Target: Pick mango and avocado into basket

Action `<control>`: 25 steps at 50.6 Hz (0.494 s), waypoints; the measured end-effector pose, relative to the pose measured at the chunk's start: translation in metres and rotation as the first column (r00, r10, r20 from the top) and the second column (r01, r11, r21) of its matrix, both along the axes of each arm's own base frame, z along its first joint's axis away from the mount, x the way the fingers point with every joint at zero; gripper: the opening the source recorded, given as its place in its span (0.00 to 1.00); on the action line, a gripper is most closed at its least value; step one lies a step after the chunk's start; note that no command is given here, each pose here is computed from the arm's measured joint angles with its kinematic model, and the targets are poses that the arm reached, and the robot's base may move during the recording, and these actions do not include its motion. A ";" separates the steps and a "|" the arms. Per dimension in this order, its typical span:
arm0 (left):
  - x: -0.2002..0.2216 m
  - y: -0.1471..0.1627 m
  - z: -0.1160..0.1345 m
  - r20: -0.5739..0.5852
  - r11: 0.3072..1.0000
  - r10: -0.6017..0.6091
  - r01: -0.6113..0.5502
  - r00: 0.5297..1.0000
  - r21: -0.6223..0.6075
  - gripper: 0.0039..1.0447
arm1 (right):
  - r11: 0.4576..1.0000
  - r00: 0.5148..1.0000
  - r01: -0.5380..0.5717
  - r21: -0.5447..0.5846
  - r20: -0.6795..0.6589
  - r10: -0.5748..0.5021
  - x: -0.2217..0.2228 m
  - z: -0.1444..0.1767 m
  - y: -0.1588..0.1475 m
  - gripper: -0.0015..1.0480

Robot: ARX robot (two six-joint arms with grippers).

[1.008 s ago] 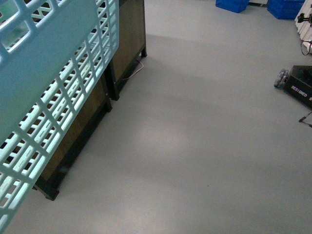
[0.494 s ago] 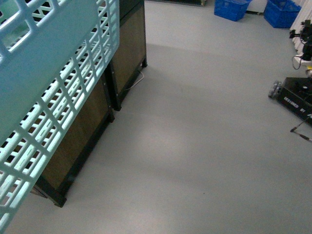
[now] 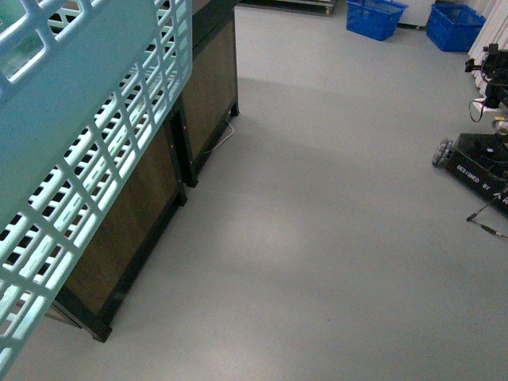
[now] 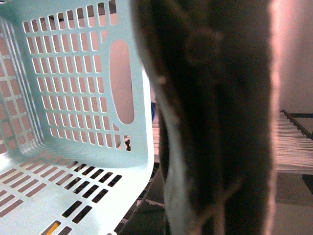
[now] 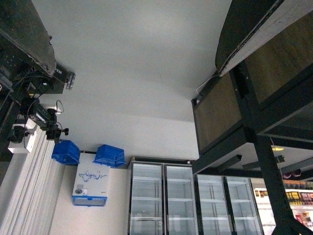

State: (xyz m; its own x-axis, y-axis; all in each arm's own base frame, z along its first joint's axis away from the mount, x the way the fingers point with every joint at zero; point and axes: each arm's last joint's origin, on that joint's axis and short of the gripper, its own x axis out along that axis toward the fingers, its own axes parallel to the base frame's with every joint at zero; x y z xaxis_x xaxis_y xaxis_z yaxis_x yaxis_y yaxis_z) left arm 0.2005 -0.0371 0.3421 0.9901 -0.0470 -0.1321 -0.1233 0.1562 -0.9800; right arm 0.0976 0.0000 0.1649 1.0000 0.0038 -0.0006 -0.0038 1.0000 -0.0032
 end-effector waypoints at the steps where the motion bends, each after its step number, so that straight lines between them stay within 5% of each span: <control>1: 0.000 0.000 0.000 0.000 1.000 0.000 0.000 1.000 0.000 0.07 | 1.000 1.000 0.000 0.000 0.000 0.000 0.000 0.000 0.000 0.93; 25: 0.000 -0.001 0.000 -0.001 1.000 -0.008 0.008 1.000 -0.003 0.07 | 1.000 1.000 0.002 0.000 0.000 -0.002 0.000 0.000 0.000 0.93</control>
